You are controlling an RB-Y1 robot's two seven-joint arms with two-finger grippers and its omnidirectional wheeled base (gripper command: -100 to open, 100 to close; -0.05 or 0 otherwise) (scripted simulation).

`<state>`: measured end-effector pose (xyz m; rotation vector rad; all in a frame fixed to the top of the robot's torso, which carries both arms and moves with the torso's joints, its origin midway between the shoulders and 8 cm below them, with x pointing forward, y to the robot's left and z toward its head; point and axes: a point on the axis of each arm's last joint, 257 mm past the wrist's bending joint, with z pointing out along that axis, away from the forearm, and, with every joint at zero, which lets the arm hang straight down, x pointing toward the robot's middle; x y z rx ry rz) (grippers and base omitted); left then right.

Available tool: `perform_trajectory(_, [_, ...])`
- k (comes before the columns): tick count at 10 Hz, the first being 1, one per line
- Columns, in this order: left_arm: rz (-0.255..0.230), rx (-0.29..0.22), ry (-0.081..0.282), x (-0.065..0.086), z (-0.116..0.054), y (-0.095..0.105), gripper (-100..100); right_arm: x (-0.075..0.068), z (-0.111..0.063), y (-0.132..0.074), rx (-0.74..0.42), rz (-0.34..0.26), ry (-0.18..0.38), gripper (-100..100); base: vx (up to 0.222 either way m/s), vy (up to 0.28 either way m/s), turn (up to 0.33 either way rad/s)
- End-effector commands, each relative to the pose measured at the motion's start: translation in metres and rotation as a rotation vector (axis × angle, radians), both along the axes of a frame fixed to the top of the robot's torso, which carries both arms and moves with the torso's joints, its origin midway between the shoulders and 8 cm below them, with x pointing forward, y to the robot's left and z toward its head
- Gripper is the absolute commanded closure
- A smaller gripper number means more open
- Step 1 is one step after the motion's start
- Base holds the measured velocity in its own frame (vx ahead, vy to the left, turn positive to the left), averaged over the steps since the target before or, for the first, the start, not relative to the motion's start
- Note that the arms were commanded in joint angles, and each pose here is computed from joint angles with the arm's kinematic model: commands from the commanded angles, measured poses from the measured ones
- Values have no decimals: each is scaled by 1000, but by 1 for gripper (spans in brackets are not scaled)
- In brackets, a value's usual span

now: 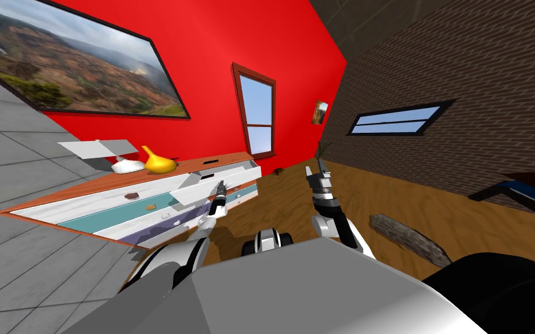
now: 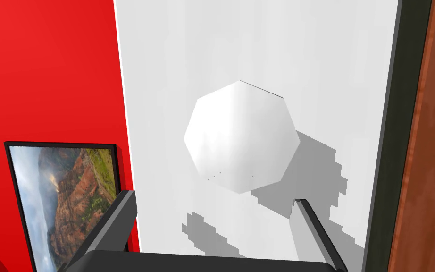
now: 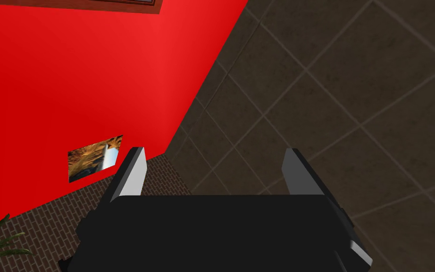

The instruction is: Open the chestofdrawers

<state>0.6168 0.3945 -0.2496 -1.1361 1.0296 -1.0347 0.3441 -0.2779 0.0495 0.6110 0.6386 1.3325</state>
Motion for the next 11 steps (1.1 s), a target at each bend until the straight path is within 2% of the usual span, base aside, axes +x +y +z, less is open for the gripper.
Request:
perform_trajectory(1, [48, 2, -31, 0, 19, 26, -100, 0, 0, 0, 0, 0, 0, 0, -59, 26, -233])
perform_trajectory(2, [47, 2, -34, 1, 20, 26, -100, 0, 0, 0, 0, 0, 0, 0, -38, 11, -1])
perform_trajectory(3, [53, 0, -13, -2, 10, 28, -100, 0, 0, 0, 0, 0, 0, 0, -12, -2, 35])
perform_trajectory(4, [109, 0, -12, -9, 14, 58, -100, 0, 0, 0, 0, 0, 0, 0, -52, 7, -393])
perform_trajectory(5, [109, 0, -12, -9, 14, 58, -100, 0, 0, 0, 0, 0, 0, 0, -69, 15, -224])
perform_trajectory(8, [263, -3, -12, -35, 31, 143, -100, 0, 0, 0, 0, 0, 0, 0, -140, 37, -418])
perform_trajectory(9, [258, 2, -41, -32, 44, 141, -100, 0, 0, 0, 0, 0, 0, 0, -123, 16, -267])
perform_trajectory(10, [266, -2, -14, -36, 32, 144, -100, 0, 0, 0, 0, 0, 0, 0, -50, -5, -18])
perform_trajectory(11, [315, -4, -14, -47, 37, 171, -100, 0, 0, 0, 0, 0, 0, 0, -64, -4, -377])
